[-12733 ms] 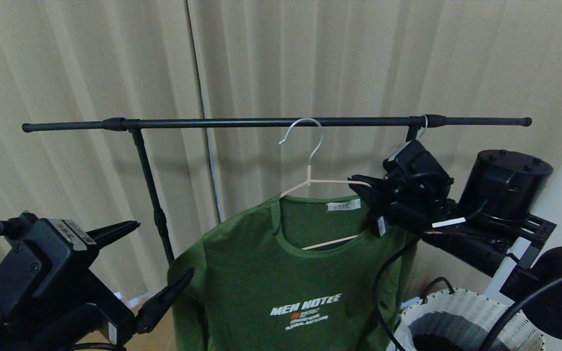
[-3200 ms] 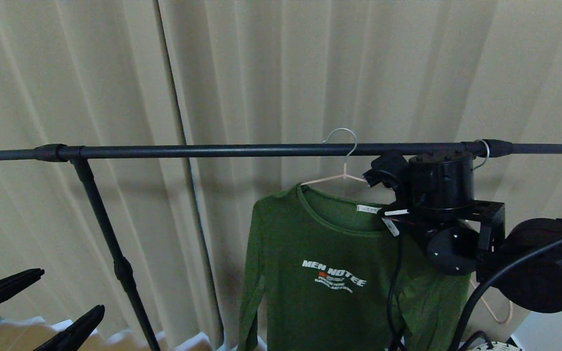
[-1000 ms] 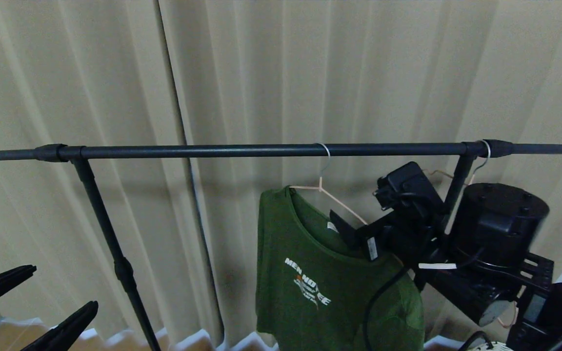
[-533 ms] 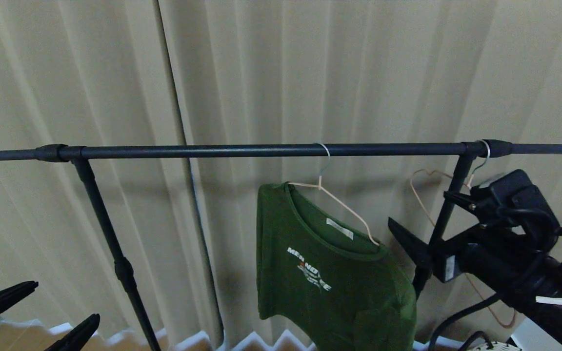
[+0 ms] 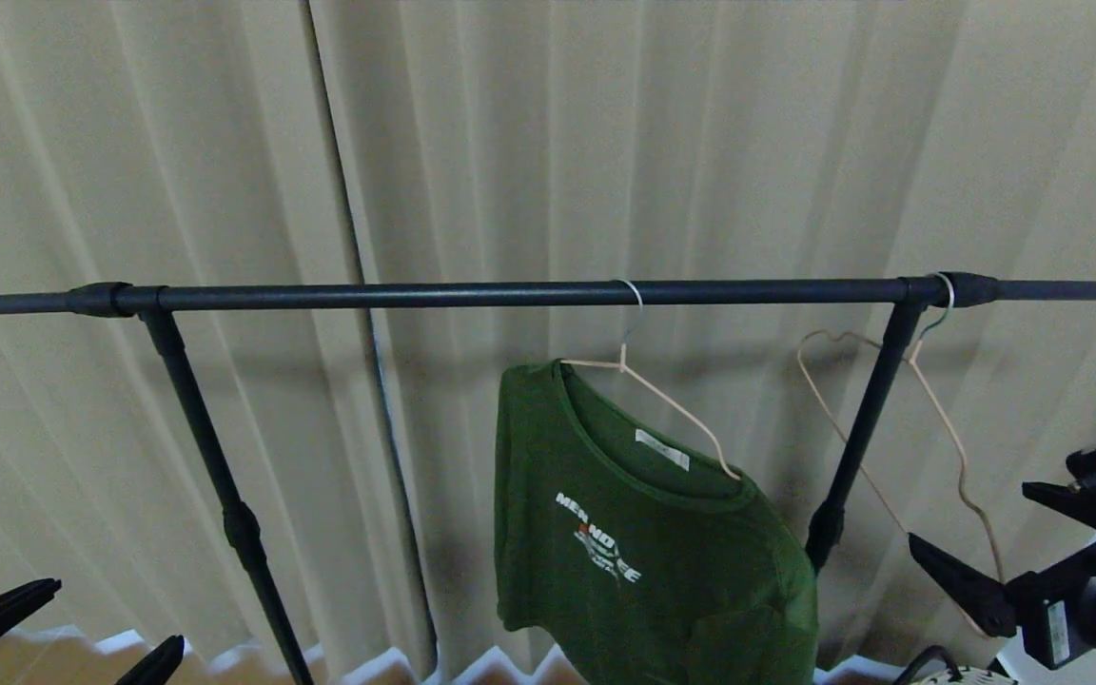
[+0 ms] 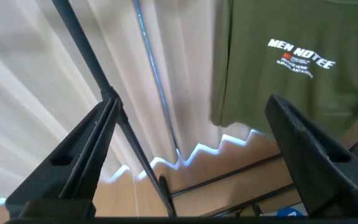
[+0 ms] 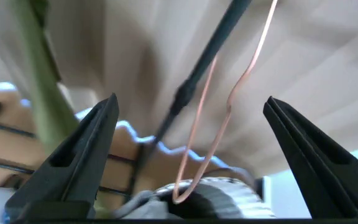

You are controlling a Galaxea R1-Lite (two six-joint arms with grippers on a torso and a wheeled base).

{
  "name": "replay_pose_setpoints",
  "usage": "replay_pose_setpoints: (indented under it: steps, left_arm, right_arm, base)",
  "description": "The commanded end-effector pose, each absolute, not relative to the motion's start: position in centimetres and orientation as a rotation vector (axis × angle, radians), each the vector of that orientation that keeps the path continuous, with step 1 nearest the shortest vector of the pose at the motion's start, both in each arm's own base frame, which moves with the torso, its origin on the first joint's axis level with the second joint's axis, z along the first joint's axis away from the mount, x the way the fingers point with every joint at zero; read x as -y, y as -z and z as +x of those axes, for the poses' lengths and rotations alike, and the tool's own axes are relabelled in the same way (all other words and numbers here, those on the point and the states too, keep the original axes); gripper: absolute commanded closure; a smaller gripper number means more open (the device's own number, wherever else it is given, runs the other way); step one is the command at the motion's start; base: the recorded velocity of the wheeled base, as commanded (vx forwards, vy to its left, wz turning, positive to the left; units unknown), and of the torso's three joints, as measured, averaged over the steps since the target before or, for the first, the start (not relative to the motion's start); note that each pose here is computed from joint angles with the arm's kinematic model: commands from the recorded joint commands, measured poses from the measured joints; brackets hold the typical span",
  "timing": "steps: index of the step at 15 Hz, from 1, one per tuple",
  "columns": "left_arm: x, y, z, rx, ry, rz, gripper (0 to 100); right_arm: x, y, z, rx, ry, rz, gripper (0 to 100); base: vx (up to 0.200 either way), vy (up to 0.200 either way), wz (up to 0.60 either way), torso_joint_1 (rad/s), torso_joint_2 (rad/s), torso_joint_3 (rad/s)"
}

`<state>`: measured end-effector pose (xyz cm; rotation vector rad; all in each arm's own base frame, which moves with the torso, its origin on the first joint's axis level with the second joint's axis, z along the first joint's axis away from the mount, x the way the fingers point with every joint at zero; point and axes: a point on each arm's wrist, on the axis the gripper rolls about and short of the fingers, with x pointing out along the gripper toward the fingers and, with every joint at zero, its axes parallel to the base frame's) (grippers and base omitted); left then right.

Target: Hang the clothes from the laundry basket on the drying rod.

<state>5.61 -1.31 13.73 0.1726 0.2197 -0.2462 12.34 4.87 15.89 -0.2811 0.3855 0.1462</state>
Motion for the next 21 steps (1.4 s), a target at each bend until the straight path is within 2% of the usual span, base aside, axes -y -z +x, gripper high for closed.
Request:
replay_pose_setpoints:
  steps: [1,4,9,13,21]
  left_arm:
    - [1.3,-13.7,5.6,-0.216,0.246,0.173,0]
    - [1.3,-13.8,5.6,-0.216,0.246,0.176,0]
    - [1.3,-13.6,5.6,-0.221,0.252,0.180,0]
    - [1.3,-13.5,5.5,-0.224,0.252,0.181,0]
    - [1.3,-13.3,5.5,-0.229,0.259,0.191,0]
  right_arm:
    - [-4.4,-15.7,11.1,-0.365,-0.202,-0.219,0]
    - [-4.2,-14.5,10.1,-0.397,-0.287,-0.177,0]
    - [-4.1,-13.7,9.8,-0.380,-0.294,-0.166,0]
    - [-4.0,-12.5,9.7,-0.440,-0.289,-0.195,0]
    - [-3.5,-11.7,9.4,-0.473,-0.254,-0.194,0]
  base:
    - [0.000,0.000,0.00,0.000,0.00,0.000]
    - [0.000,0.000,0.00,0.000,0.00,0.000]
    - [0.000,0.000,0.00,0.000,0.00,0.000]
    - [0.000,0.000,0.00,0.000,0.00,0.000]
    - [-0.200,0.000,0.00,0.004,0.00,0.004]
